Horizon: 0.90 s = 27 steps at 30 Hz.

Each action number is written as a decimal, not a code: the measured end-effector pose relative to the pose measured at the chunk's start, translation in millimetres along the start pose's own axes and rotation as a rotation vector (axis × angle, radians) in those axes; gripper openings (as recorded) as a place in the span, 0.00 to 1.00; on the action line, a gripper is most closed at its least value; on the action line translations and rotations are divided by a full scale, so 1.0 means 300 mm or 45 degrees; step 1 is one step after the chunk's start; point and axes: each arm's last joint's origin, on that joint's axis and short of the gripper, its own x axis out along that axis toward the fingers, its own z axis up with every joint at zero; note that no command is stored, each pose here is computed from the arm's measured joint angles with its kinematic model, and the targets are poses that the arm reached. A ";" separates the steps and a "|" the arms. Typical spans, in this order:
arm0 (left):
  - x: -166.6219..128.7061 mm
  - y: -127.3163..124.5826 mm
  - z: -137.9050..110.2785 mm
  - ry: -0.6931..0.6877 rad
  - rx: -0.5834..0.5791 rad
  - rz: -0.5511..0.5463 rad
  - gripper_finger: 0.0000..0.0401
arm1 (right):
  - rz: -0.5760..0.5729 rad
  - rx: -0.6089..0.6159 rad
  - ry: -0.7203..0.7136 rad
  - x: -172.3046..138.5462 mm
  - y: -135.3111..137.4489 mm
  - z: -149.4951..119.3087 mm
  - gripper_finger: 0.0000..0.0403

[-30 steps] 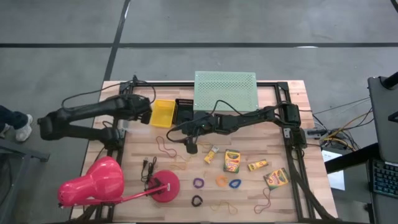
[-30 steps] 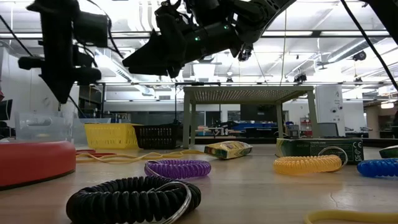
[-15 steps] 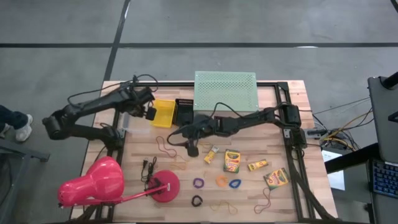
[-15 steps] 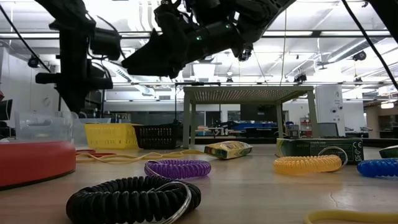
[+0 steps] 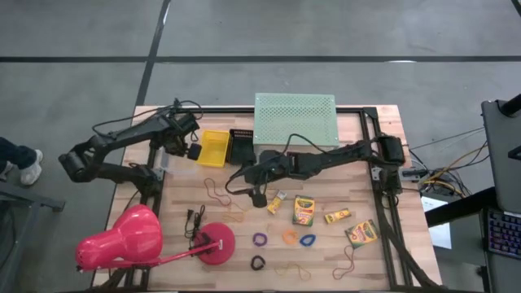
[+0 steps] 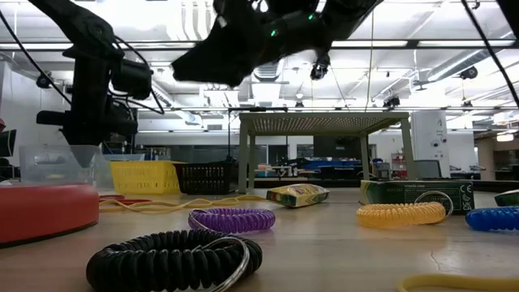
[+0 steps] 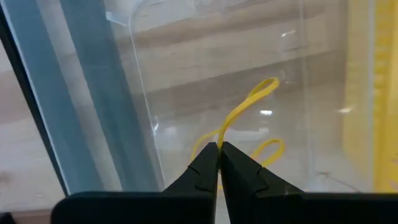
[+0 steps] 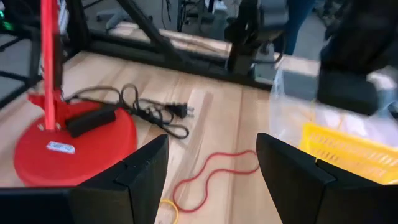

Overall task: Pick & Place Office Desk Supplies
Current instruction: Put the yellow rubber band into the transparent bin

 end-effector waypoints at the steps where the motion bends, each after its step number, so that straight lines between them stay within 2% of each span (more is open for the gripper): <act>1: -0.001 0.000 0.000 -0.003 0.017 -0.001 0.05 | -0.006 -0.003 -0.014 -0.024 -0.001 0.012 0.59; 6: -0.014 -0.001 0.006 -0.037 0.051 -0.022 0.05 | -0.018 -0.063 -0.067 -0.134 0.007 0.063 0.59; 11: -0.017 -0.001 0.007 -0.052 0.048 -0.032 0.07 | -0.029 -0.085 -0.061 -0.289 0.023 0.109 0.59; 14: -0.016 -0.003 0.006 -0.048 0.054 -0.045 0.09 | -0.099 -0.074 -0.076 -0.392 0.032 0.129 0.59; 23: -0.017 -0.005 0.009 -0.056 0.052 -0.054 0.14 | -0.165 -0.088 -0.246 -0.699 0.081 0.128 0.59; 27: -0.017 -0.005 0.008 -0.055 0.048 -0.055 0.16 | -0.172 -0.036 -0.347 -0.807 0.102 0.111 0.59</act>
